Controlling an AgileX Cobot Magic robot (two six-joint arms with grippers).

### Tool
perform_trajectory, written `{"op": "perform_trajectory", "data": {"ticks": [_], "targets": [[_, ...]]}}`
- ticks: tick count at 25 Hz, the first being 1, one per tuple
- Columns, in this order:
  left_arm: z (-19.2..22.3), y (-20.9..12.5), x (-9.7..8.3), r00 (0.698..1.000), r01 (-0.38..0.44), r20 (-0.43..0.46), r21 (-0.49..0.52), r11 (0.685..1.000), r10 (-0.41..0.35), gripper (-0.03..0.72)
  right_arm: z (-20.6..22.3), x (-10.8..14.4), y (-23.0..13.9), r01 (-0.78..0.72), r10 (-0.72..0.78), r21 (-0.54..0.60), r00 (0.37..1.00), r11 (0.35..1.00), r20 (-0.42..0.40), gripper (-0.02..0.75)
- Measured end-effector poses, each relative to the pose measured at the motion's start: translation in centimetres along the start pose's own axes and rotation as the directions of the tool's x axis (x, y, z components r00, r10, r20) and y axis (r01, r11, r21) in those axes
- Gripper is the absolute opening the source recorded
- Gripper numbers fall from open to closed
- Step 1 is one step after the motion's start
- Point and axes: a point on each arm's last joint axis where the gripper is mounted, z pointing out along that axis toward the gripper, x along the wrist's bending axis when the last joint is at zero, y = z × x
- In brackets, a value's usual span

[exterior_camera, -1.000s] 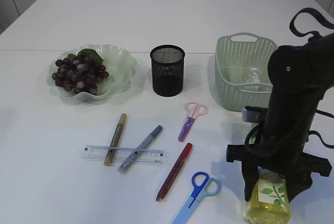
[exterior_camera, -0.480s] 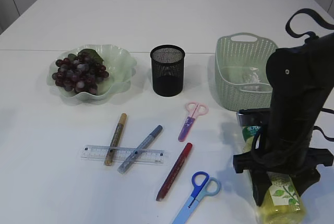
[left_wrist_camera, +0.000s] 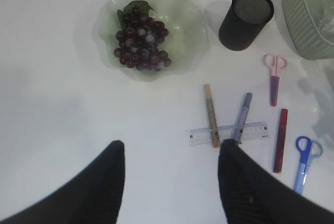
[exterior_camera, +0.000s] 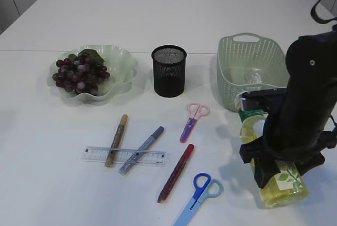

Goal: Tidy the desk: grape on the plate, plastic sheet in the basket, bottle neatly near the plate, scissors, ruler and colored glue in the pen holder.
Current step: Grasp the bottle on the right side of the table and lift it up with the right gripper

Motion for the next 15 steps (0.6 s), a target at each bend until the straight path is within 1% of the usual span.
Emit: {"op": "perform_trajectory", "data": {"ticks": [5,10,15], "targets": [[0.0,0.0,0.0,1.000,0.000,0.000,0.000,1.000,0.000,0.415,-0.8,-0.1,-0.8,0.054,-0.054,-0.055,0.999,0.997,-0.006,0.472],[0.0,0.0,0.0,1.000,0.000,0.000,0.000,1.000,0.000,0.415,-2.1,0.1,-1.6,0.132,-0.138,-0.134,0.990,0.982,-0.036,0.472],[0.0,0.0,0.0,1.000,0.000,0.000,0.000,1.000,0.000,0.404,-4.4,0.5,-1.9,0.216,-0.241,-0.280,0.969,0.935,-0.057,0.471]]}}
